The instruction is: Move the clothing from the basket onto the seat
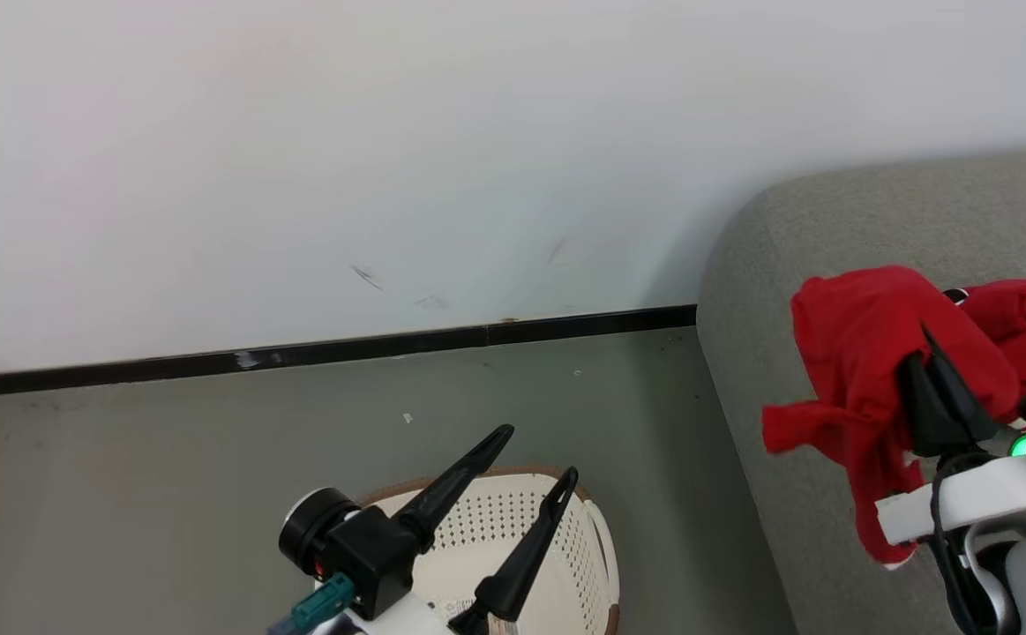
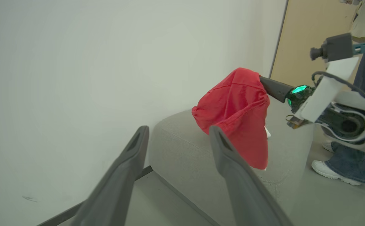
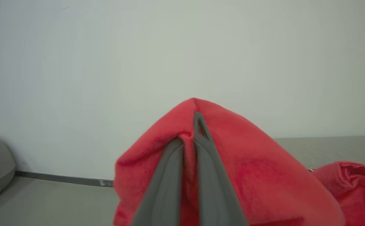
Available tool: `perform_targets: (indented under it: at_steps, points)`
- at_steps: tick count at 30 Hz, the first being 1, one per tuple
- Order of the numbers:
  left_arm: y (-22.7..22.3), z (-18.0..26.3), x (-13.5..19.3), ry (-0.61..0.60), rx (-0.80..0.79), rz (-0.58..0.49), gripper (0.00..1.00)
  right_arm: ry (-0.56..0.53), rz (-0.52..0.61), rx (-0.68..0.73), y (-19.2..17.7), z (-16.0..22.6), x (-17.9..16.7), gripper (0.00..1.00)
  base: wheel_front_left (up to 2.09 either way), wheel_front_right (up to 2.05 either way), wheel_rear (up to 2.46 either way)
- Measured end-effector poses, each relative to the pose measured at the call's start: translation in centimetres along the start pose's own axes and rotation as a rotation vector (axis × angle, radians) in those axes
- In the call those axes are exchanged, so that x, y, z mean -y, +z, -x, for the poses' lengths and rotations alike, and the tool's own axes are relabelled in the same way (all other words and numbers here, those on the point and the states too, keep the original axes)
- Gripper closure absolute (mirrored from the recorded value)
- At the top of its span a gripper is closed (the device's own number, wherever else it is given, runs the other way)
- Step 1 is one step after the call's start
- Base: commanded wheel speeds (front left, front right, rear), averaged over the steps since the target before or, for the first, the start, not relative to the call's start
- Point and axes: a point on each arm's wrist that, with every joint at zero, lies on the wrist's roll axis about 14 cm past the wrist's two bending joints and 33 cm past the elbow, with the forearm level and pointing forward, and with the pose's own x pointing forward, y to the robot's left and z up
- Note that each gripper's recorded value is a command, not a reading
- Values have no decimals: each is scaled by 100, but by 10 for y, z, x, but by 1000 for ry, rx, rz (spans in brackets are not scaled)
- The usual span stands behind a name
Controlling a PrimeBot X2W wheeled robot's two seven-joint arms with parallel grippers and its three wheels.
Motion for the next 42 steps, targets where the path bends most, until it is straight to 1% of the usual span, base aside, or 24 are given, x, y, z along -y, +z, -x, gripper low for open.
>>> perform_targets:
  at_steps: [6,10,25,27,32,38,42]
  points:
    - [-8,-5,20,-63,-3,37,0,-116,45,4,8,22,41,100,0,0,0]
    - [-15,-8,36,-116,-18,60,0,-174,66,-8,9,38,59,100,0,0,0]
    - [-39,-12,86,-286,-77,121,0,-355,137,-56,14,100,107,100,0,0,0]
    - [-41,-13,91,-301,-83,128,0,-364,157,-66,14,107,109,100,0,0,0]
    - [-43,-15,98,-325,-80,135,0,-377,160,-70,16,116,111,100,0,0,0]
    - [-44,-18,100,-330,-77,138,0,-346,124,-99,5,117,100,100,0,0,0]
    - [-46,-20,97,-319,-80,140,0,-337,148,-97,7,107,108,100,0,0,0]
